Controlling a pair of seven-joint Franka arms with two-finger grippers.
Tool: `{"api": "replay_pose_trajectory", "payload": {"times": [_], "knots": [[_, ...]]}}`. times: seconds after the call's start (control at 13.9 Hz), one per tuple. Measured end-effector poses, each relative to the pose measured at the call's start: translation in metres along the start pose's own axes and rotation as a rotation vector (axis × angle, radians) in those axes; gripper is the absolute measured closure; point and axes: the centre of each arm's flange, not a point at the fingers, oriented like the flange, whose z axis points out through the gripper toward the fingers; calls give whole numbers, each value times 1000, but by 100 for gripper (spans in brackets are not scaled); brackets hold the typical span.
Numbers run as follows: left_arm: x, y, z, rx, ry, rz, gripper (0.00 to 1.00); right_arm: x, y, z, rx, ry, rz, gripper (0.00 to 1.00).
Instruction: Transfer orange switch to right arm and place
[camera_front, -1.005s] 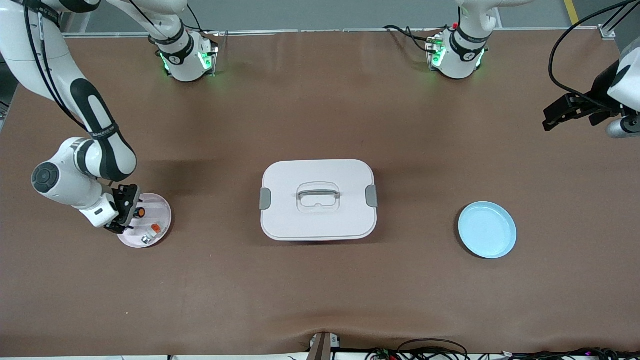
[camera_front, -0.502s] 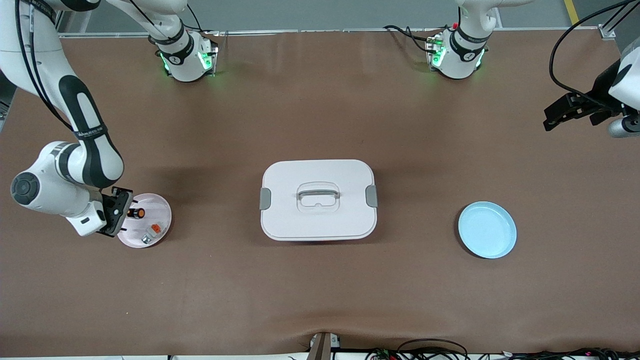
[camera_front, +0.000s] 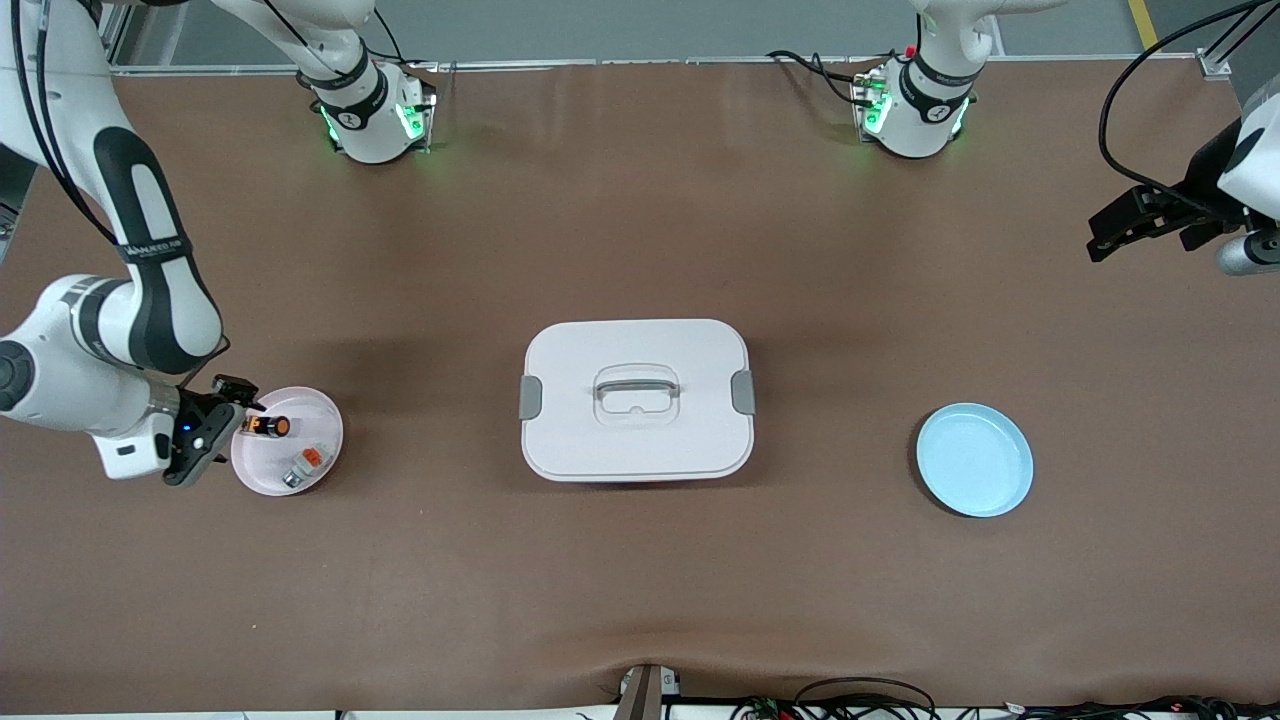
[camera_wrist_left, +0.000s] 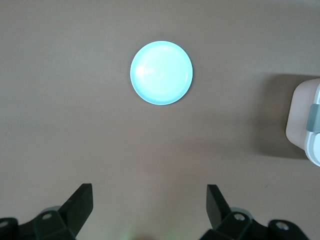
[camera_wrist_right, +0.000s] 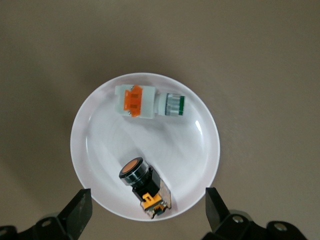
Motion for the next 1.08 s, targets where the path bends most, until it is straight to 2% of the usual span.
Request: {"api": "replay_pose_trajectory", "payload": {"times": [0.22, 0.36, 0.57, 0.86, 1.08], "knots": [[0, 0, 0, 0, 0, 0, 0, -1, -6, -47, -15, 13, 263, 0], [0, 0, 0, 0, 0, 0, 0, -2, -10, -70, -20, 22, 382, 0], [0, 0, 0, 0, 0, 0, 0, -1, -15, -98, -26, 65, 579, 0], [0, 0, 0, 0, 0, 0, 0, 3, -13, -153, -2, 70, 814, 0], [0, 0, 0, 0, 0, 0, 0, 12, -16, -169, -2, 77, 869, 0]]}}
